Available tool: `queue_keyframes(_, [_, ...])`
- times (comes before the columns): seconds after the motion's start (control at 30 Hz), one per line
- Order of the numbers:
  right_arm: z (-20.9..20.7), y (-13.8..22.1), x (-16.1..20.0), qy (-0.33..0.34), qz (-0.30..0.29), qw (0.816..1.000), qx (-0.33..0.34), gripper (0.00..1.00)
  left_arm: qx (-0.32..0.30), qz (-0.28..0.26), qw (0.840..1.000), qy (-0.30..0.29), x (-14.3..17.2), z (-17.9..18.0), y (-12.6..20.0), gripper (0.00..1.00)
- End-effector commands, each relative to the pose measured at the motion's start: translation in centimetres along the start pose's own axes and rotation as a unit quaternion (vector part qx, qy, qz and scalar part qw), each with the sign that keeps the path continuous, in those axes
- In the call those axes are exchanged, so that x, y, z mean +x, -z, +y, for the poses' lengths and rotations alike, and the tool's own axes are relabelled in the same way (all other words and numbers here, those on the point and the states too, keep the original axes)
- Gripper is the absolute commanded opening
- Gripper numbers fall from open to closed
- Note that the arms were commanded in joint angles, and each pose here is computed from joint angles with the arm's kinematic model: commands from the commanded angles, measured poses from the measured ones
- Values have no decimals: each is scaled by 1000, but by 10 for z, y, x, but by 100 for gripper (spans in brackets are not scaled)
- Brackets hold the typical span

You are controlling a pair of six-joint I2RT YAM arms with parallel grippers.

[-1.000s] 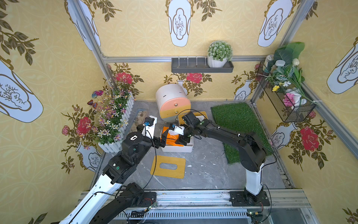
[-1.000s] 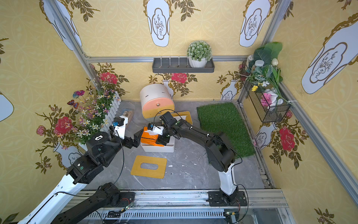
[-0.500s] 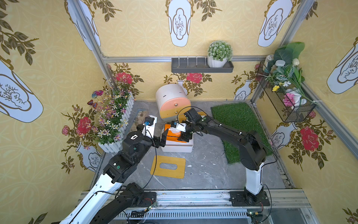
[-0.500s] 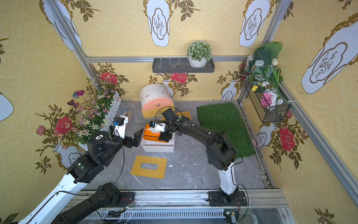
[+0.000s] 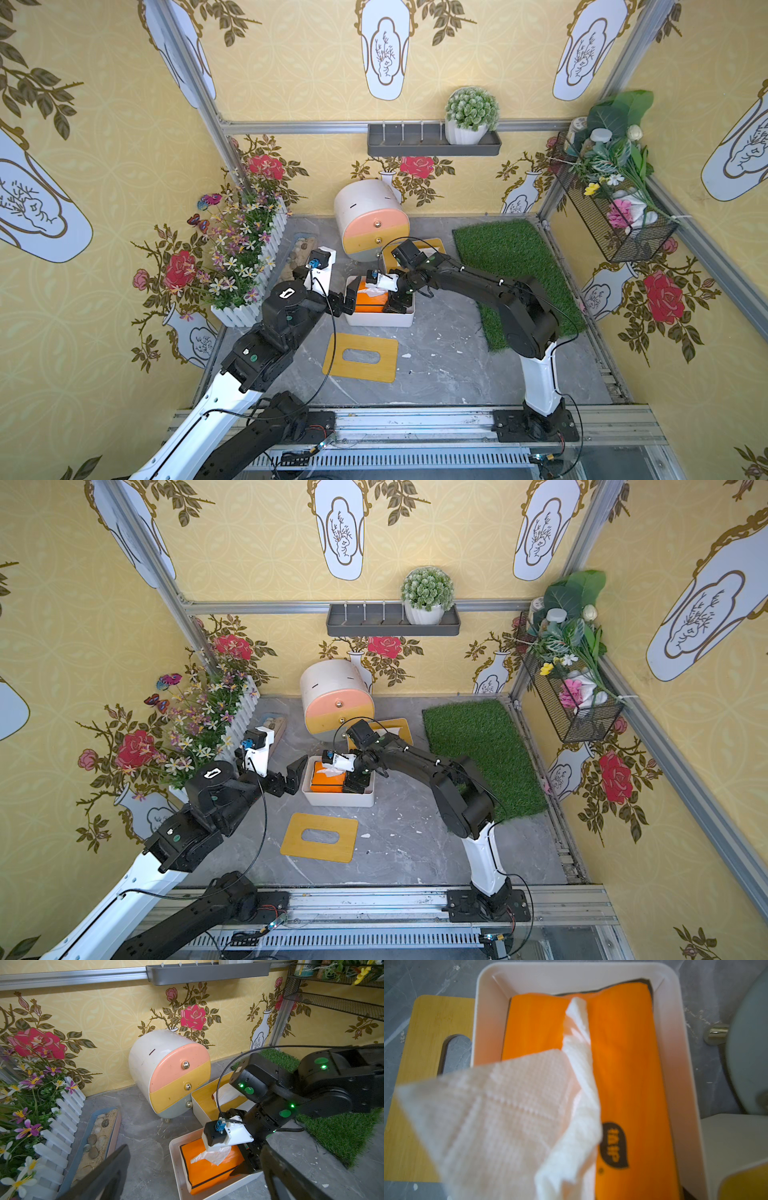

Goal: Put the tissue paper into the tissue box
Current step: Place the paper towel in the tissue box, then pick up the box lid from the center of the board.

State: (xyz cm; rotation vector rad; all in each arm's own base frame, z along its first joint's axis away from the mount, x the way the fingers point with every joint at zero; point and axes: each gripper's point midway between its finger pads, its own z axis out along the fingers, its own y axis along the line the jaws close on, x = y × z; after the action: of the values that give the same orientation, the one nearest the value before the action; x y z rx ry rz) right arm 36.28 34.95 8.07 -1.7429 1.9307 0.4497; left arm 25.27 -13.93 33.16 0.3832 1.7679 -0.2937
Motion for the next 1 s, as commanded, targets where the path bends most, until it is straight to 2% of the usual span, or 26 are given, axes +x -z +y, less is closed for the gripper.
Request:
queue_keyframes(0.0, [5,-7,1,-2,-3,1000,-16,87,3,-8,1000,6,-4,-1,0,100])
queue_keyframes(0.23, [-5,-8,4,-15,25,1000,4,95,1,-9,1000,6,-4,1,0,100])
queue_keyframes(0.37, [-13,22,-17,-6,-3,999,35,100,0,-10,1000,7,-4,1,1,100])
queue_keyframes(0.53, [-6,65,-46,10,-46,997,60,100,-5,-11,1000,7,-5,3,2,100])
queue_keyframes(0.73, [52,95,-81,32,-118,992,35,100,-29,-12,999,10,-5,13,2,100])
queue_keyframes(0.87, [107,94,-92,40,-153,987,-5,100,-57,-17,998,17,-5,23,3,100])
queue_keyframes(0.97, [150,81,-91,50,-156,986,-32,100,-76,-22,997,23,-6,30,5,100])
